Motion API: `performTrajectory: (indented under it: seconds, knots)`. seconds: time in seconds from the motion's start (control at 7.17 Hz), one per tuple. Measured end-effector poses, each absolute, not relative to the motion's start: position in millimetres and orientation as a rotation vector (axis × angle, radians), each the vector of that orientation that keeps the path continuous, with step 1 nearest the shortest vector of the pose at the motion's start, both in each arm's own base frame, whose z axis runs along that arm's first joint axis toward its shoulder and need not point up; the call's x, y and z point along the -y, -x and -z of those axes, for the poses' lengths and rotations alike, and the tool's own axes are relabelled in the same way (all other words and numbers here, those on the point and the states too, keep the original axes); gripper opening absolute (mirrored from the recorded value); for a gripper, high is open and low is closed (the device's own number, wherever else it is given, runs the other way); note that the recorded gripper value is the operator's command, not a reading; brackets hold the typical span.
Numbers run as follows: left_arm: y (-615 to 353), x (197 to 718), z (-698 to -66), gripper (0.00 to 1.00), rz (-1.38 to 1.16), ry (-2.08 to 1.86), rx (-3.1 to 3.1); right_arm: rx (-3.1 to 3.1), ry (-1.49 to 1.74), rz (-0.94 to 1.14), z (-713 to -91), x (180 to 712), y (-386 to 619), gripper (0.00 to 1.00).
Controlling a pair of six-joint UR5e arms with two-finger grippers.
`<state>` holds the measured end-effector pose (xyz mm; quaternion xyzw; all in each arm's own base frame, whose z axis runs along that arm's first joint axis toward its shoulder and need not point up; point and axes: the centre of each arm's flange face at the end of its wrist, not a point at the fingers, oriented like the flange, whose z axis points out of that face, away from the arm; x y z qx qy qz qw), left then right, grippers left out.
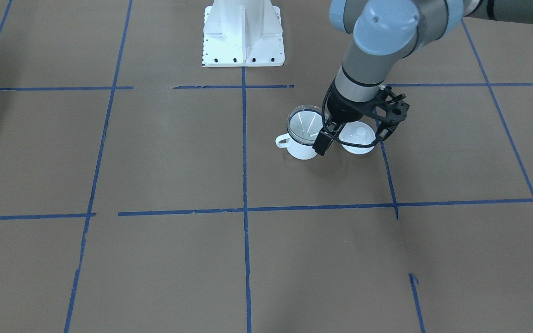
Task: Remove funnel from cup
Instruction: 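Reach the left gripper over the glass funnel in the white mug, then lower the left gripper and close it on the glass funnel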
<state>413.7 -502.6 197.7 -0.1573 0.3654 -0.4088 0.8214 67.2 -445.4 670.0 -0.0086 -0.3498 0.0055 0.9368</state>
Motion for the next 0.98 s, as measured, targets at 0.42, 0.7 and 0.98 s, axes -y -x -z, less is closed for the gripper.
performTrajectory:
  seconds: [0.42, 0.7, 0.98]
  knots:
    - [-461.3, 475.8, -191.2, 0.99, 0.911, 0.37, -0.72, 0.715, 0.018, -0.011, -670.0, 445.4, -67.2, 1.0]
    - [-474.1, 472.6, -189.3, 0.87, 0.928, 0.377, -0.699, 0.715, 0.018, -0.011, -670.0, 445.4, -67.1, 1.0]
    - [-484.9, 474.5, -195.2, 0.47, 0.936, 0.36, -0.679, 0.715, 0.018, -0.011, -670.0, 445.4, -67.1, 1.0]
